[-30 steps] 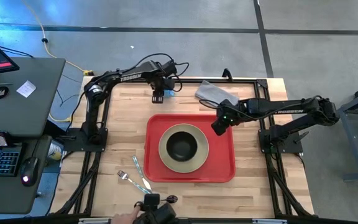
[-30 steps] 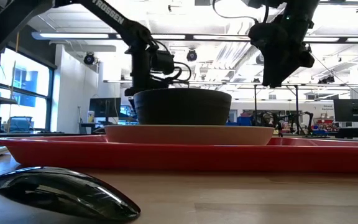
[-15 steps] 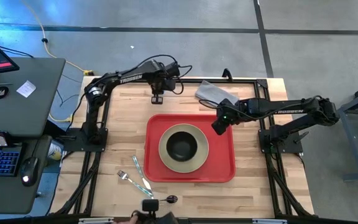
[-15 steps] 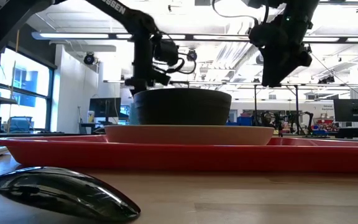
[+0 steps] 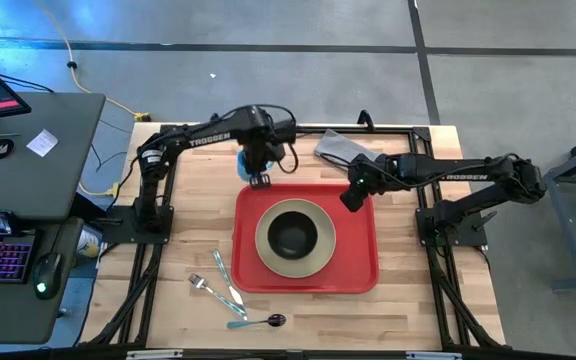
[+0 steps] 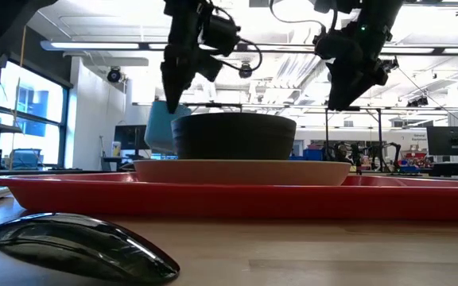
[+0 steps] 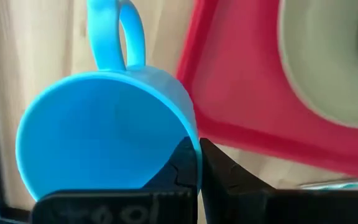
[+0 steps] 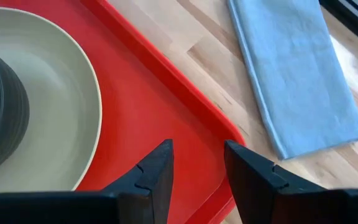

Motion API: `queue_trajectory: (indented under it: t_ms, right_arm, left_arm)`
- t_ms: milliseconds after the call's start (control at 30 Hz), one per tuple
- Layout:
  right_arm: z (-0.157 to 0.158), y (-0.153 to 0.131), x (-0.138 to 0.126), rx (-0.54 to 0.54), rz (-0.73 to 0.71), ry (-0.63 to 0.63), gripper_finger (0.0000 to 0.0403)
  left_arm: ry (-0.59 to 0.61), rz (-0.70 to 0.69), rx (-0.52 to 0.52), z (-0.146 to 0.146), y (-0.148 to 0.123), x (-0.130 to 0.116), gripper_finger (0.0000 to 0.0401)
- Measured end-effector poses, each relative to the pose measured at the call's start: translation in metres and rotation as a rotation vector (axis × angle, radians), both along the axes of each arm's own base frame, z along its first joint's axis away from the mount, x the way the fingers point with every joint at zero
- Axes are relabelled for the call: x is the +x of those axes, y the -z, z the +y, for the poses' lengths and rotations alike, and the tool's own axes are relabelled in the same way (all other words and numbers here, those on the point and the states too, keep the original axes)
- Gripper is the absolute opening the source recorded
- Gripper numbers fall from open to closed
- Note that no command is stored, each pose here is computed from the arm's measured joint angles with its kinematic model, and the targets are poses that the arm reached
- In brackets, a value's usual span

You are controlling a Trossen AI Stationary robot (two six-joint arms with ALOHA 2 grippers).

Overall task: Set up tray
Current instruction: Put the blue mug on the red tray to the top left of the brown plate

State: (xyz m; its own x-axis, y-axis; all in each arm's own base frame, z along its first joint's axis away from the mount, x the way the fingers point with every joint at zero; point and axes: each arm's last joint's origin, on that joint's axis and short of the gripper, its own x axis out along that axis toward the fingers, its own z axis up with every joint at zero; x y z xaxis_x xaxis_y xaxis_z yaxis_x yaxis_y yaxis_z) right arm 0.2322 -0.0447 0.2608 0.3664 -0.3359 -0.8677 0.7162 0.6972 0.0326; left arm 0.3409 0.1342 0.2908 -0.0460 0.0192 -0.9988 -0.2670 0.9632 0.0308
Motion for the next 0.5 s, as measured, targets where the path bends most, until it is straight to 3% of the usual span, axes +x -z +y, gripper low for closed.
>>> queue_trajectory:
  t_ms: [300,500]
  right_arm:
    - [-0.001,0.0,0.0,0.001,0.027,-0.103,0.0133]
    - [0.0,0.0,0.0,-0.013,0.046,-0.171,0.0133]
  left_arm:
    - [-0.055,-0.063,-0.002,-0.056,-0.003,0.02,0.0034]
    - [-0.09,-0.053,0.019,-0.074,0.005,0.024,0.0034]
